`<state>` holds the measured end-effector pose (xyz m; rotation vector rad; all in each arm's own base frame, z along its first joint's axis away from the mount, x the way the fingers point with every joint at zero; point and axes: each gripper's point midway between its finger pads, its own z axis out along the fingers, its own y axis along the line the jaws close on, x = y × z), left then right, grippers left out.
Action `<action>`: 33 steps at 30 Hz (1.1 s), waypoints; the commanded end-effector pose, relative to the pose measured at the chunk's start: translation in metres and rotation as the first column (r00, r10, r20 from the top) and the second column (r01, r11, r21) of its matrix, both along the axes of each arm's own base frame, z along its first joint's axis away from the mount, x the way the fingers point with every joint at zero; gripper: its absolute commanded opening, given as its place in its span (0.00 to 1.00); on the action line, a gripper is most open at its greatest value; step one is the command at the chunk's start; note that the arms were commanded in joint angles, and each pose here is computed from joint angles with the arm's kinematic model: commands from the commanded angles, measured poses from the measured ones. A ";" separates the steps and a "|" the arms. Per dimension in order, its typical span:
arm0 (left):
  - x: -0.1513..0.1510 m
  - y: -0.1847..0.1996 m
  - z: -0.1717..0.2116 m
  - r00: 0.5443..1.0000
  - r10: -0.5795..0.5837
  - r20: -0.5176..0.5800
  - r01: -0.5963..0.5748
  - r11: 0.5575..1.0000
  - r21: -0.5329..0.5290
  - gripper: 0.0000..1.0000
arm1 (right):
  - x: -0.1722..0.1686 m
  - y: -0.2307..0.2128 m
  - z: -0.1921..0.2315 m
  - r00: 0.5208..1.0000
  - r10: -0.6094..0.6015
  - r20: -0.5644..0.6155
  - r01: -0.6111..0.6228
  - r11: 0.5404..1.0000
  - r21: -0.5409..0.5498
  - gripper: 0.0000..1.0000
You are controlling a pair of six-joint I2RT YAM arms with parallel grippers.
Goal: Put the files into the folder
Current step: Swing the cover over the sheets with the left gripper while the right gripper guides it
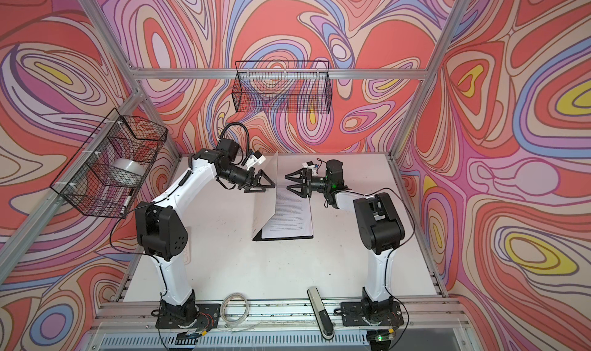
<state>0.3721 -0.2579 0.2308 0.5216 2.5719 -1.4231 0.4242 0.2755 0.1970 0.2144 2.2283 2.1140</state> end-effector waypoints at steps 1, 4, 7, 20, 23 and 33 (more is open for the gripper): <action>0.003 -0.006 0.000 1.000 -0.009 0.001 0.009 1.000 -0.024 0.85 | 0.004 0.005 0.003 1.000 0.001 0.018 -0.001 1.000 0.009 0.67; 0.000 -0.004 0.003 1.000 -0.013 0.022 0.013 1.000 -0.012 0.85 | 0.004 0.006 0.001 1.000 0.006 0.016 -0.007 1.000 0.022 0.67; -0.007 0.001 0.007 0.999 -0.019 0.040 0.019 1.000 0.006 0.85 | 0.003 0.006 -0.006 1.000 0.014 -0.001 -0.014 1.000 0.017 0.68; -0.024 0.036 0.000 0.999 0.032 0.039 -0.033 0.999 0.037 0.85 | -0.010 -0.020 -0.059 1.000 -0.007 -0.013 0.001 0.900 -0.436 0.69; -0.027 0.043 -0.007 0.999 0.043 0.026 -0.044 0.998 0.046 0.85 | -0.013 -0.035 -0.072 0.999 -0.027 -0.019 0.012 0.832 -0.555 0.69; -0.027 0.055 -0.034 0.998 0.062 -0.023 -0.060 0.995 0.086 0.85 | -0.023 -0.077 -0.112 0.998 -0.065 -0.026 0.020 0.622 -0.783 0.69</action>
